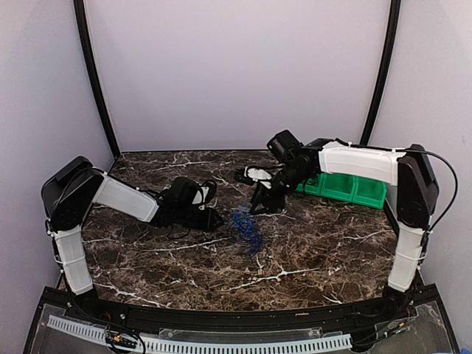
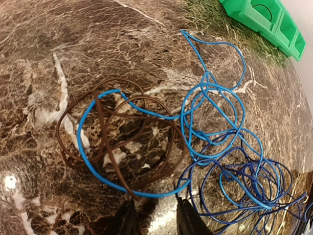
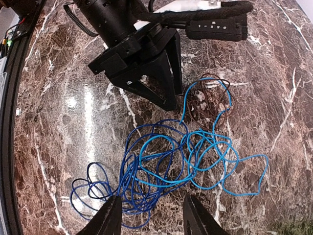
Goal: Untangle the cables
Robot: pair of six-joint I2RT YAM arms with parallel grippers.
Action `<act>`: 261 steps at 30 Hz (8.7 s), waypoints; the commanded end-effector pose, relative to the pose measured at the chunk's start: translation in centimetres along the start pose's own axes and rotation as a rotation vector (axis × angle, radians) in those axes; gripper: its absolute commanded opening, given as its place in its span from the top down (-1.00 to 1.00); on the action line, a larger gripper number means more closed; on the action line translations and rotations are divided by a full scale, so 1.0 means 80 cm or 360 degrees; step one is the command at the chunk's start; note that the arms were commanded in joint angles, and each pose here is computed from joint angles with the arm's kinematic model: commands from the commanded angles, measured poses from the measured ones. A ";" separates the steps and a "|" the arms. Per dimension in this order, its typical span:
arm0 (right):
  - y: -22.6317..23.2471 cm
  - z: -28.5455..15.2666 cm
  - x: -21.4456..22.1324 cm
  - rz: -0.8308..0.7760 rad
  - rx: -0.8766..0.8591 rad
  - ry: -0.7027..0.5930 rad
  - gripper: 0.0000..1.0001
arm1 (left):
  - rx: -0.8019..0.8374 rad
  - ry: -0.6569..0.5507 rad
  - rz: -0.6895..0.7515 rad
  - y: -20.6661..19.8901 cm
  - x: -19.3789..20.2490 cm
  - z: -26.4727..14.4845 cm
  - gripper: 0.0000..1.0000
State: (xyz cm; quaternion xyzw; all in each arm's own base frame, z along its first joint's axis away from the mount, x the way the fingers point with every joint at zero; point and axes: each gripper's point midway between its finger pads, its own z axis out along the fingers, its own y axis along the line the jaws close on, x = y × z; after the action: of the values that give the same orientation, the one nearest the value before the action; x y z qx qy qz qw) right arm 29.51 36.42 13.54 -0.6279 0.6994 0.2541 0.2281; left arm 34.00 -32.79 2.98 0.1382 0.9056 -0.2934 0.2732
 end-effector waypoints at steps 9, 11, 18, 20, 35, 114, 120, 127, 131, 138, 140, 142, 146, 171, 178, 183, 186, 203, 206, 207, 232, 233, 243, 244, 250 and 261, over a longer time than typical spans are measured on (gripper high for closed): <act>-0.006 0.042 -0.012 0.0020 -0.0038 -0.0008 0.10 | -0.0043 -0.0045 0.0080 0.006 -0.002 -0.011 1.00; -0.002 0.043 -0.011 0.0018 -0.0052 -0.0011 0.10 | -0.0050 -0.0074 0.0092 0.005 -0.005 -0.022 1.00; 0.015 0.059 -0.001 -0.0044 -0.0060 0.0043 0.10 | -0.0082 -0.0130 0.0154 -0.001 -0.012 -0.065 1.00; 0.019 0.064 -0.003 -0.0060 -0.0066 0.0049 0.10 | -0.0100 -0.0141 0.0166 0.000 -0.014 -0.073 1.00; 0.027 0.079 0.006 -0.0058 -0.0075 0.0105 0.11 | -0.0097 0.0007 0.0114 0.007 0.006 -0.048 0.38; -0.023 0.107 -0.104 -0.0284 0.0021 -0.0348 0.51 | 0.0230 -0.0262 0.0351 -0.112 -0.104 -0.234 1.00; -0.036 0.118 -0.078 -0.0126 -0.0054 -0.0378 1.00 | 0.0275 -0.0430 0.0388 -0.150 -0.149 -0.304 1.00; -0.039 0.128 -0.057 -0.0039 -0.0055 -0.0345 1.00 | 0.0170 -0.0683 0.0477 -0.172 -0.199 -0.397 1.00; -0.048 0.148 -0.038 0.0056 -0.0059 -0.0265 1.00 | 0.0130 -0.0886 0.0530 -0.190 -0.231 -0.465 1.00; -0.059 0.160 -0.024 0.0142 -0.0041 -0.0216 1.00 | 0.0043 -0.1114 0.0538 -0.200 -0.261 -0.537 1.00; -0.056 0.154 -0.028 0.0130 -0.0048 -0.0217 1.00 | 0.0027 -0.1071 0.0525 -0.193 -0.256 -0.522 1.00; -0.057 0.139 -0.037 0.0093 -0.0003 -0.0223 1.00 | 0.0013 -0.0979 0.0503 -0.184 -0.246 -0.495 1.00; -0.055 0.087 -0.066 -0.0035 0.0090 -0.0268 0.64 | 0.0036 -0.0795 0.0442 -0.166 -0.219 -0.434 1.00; 0.044 -0.029 -0.212 -0.0370 -0.0177 -0.0620 -0.22 | 0.0202 -0.0527 0.0326 -0.136 -0.155 -0.307 1.00; 0.043 -0.016 -0.231 -0.0329 -0.0214 -0.0649 0.42 | 0.0202 -0.0517 0.0319 -0.134 -0.154 -0.300 1.00; 0.022 -0.048 -0.233 -0.0280 -0.0115 -0.0691 1.00 | 0.0142 -0.0471 0.0334 -0.120 -0.141 -0.288 1.00; 0.006 -0.082 -0.231 -0.0251 -0.0047 -0.0731 1.00 | 0.0105 -0.0431 0.0341 -0.108 -0.128 -0.277 1.00; -0.143 -0.258 -0.156 0.0046 0.0523 -0.0870 1.00 | 0.0025 -0.0269 0.0378 -0.061 -0.071 -0.208 0.83; -0.164 -0.276 -0.139 0.0085 0.0632 -0.0862 1.00 | 0.0052 -0.0256 0.0338 -0.065 -0.076 -0.196 0.40; -0.170 -0.280 -0.133 0.0102 0.0666 -0.0854 1.00 | 0.0059 -0.0256 0.0334 -0.065 -0.077 -0.193 0.35; -0.312 -0.253 0.059 0.0560 0.1001 -0.0525 1.00 | 0.0106 -0.0339 0.0320 -0.068 -0.079 -0.194 0.13; -0.318 -0.244 0.069 0.0576 0.0993 -0.0499 1.00 | 0.0108 -0.0339 0.0319 -0.068 -0.078 -0.194 0.13; -0.351 -0.142 0.159 0.0802 0.0842 -0.0228 1.00 | 0.0105 -0.0320 0.0308 -0.066 -0.075 -0.192 0.13; -0.352 -0.137 0.165 0.0818 0.0834 -0.0210 1.00 | 0.0104 -0.0319 0.0308 -0.066 -0.075 -0.192 0.13; -0.352 -0.116 0.189 0.0880 0.0808 -0.0112 1.00 | 0.0117 -0.0307 0.0297 -0.067 -0.074 -0.186 0.13; -0.325 -0.134 0.191 0.0914 0.0835 0.0016 0.89 | 0.0109 -0.0305 0.0275 -0.063 -0.076 -0.174 0.13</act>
State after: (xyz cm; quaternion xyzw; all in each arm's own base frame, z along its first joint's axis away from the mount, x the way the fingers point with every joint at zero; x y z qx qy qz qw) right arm 54.90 16.08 7.93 -0.3247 0.8875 0.1399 0.2955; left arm 30.62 -28.73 17.97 0.2015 0.8552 -0.3064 0.3664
